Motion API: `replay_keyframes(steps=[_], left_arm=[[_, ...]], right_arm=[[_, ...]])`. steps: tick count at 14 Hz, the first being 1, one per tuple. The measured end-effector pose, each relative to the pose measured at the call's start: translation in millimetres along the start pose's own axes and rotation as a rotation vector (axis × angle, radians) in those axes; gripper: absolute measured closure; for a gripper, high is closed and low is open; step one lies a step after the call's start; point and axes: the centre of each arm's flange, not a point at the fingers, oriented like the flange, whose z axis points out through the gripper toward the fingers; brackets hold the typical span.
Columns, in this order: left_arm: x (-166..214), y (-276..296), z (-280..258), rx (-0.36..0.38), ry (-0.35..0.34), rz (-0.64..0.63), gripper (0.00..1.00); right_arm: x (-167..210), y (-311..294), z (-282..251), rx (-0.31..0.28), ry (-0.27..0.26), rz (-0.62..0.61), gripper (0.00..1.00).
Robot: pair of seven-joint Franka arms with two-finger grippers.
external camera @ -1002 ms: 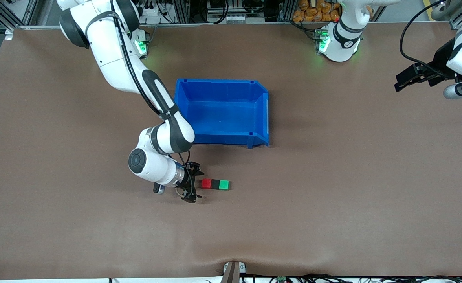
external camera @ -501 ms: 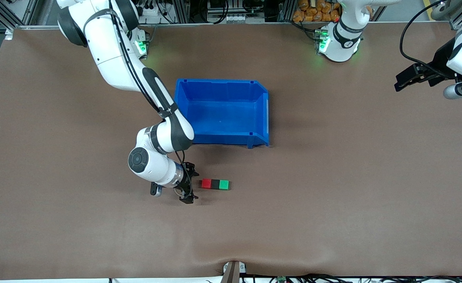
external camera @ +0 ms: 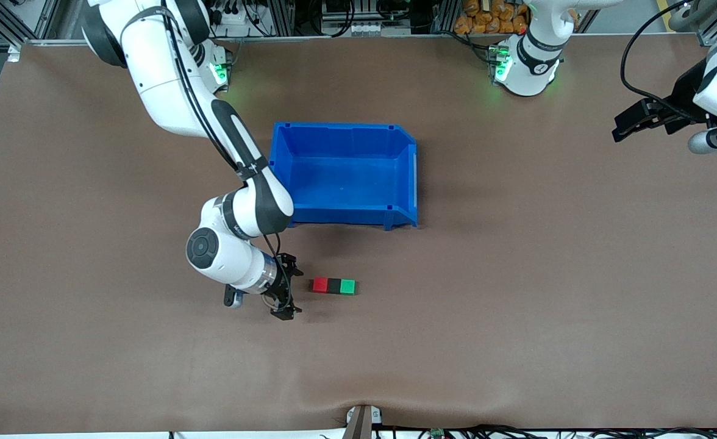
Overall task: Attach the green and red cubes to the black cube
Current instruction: 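Press the red cube against the black cube with the right gripper, then open the right gripper and raise it off the red cube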
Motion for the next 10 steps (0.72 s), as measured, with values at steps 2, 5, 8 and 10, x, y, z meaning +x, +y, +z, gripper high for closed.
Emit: replay_keyframes(steps=[2,5,8,10], left_arm=[[0.0,0.0,0.0,0.0,0.0,0.0,0.0],[0.0,0.0,0.0,0.0,0.0,0.0,0.0],[0.0,0.0,0.0,0.0,0.0,0.0,0.0],[0.0,0.0,0.0,0.0,0.0,0.0,0.0]], right_arm=[[2.3,0.7,-1.7,-0.018,0.009,-0.005,0.0],[2.1,4.9,0.5,-0.058,0.013,-0.008,0.0],[-1.8,1.8,-11.7,-0.042,0.021,-0.026,0.0],[-3.4,0.2,-18.7,-0.034,0.032,-0.04,0.0]])
